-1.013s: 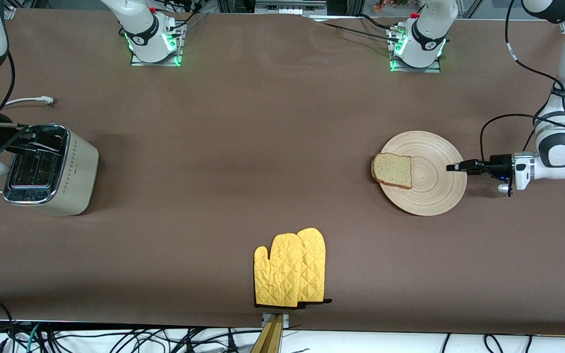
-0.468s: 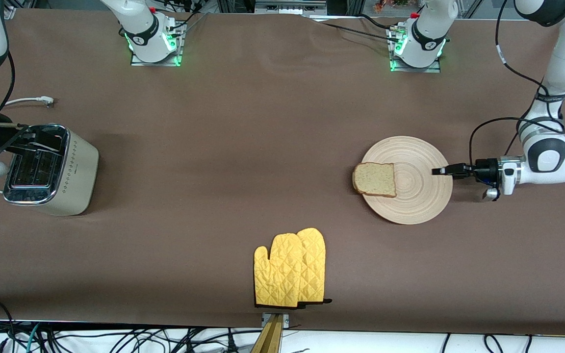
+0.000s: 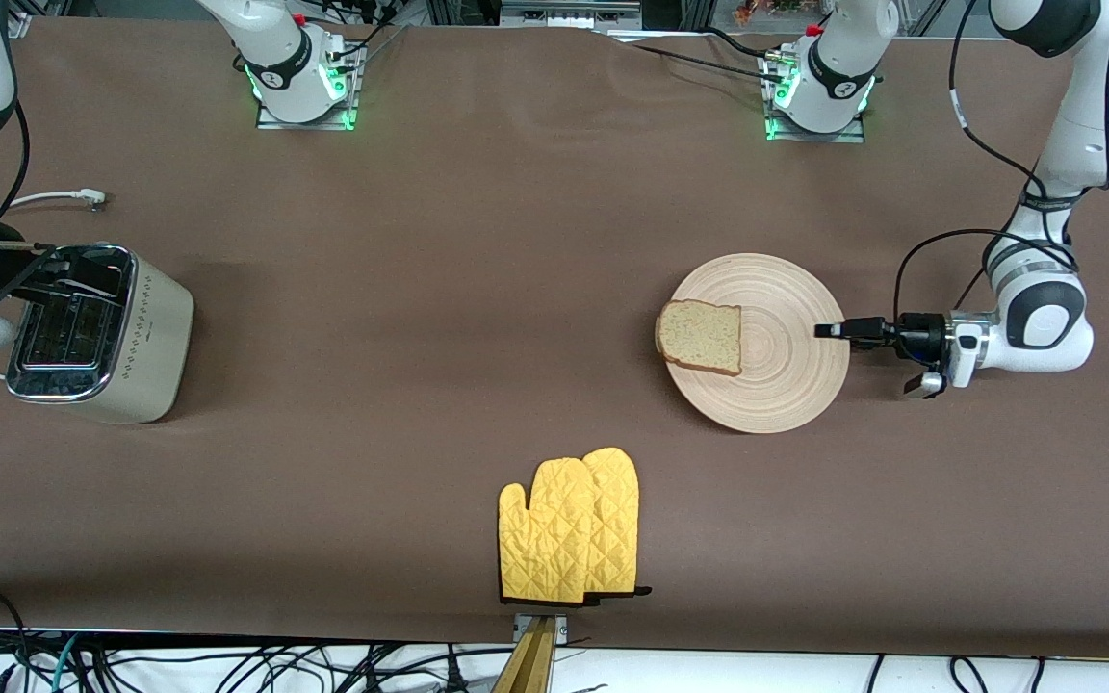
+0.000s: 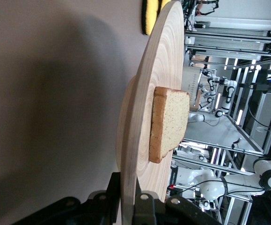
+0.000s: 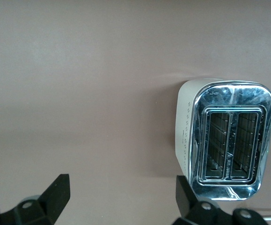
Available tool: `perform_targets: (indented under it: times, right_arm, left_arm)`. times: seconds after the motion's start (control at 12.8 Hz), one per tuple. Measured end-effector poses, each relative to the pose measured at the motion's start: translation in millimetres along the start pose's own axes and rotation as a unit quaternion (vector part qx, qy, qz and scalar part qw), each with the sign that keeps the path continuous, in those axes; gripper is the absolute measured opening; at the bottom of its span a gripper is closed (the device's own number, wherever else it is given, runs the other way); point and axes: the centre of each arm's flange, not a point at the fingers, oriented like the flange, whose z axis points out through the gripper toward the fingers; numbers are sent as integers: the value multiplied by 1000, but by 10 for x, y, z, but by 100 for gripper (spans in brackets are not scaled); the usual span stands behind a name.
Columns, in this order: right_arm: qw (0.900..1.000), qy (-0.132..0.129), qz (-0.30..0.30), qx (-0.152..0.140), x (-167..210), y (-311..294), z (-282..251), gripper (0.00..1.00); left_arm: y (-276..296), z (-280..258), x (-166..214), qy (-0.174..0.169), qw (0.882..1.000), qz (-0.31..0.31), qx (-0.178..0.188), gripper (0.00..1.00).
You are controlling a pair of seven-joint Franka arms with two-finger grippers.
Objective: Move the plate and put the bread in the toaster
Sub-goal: 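Slide the wooden plate with the left gripper toward the table middle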
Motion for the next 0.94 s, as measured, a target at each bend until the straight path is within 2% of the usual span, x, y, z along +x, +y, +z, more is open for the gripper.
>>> perform_targets:
  times: [0.39,0.94]
  right_arm:
    - [1000,0,0,0,0,2,0,100]
    - [1000,0,1,0,0,12,0,100]
  left_arm:
    - [176,990,227,-14,999,2,-40,11]
    - [241,2094,355,12,999,-10,-39,11]
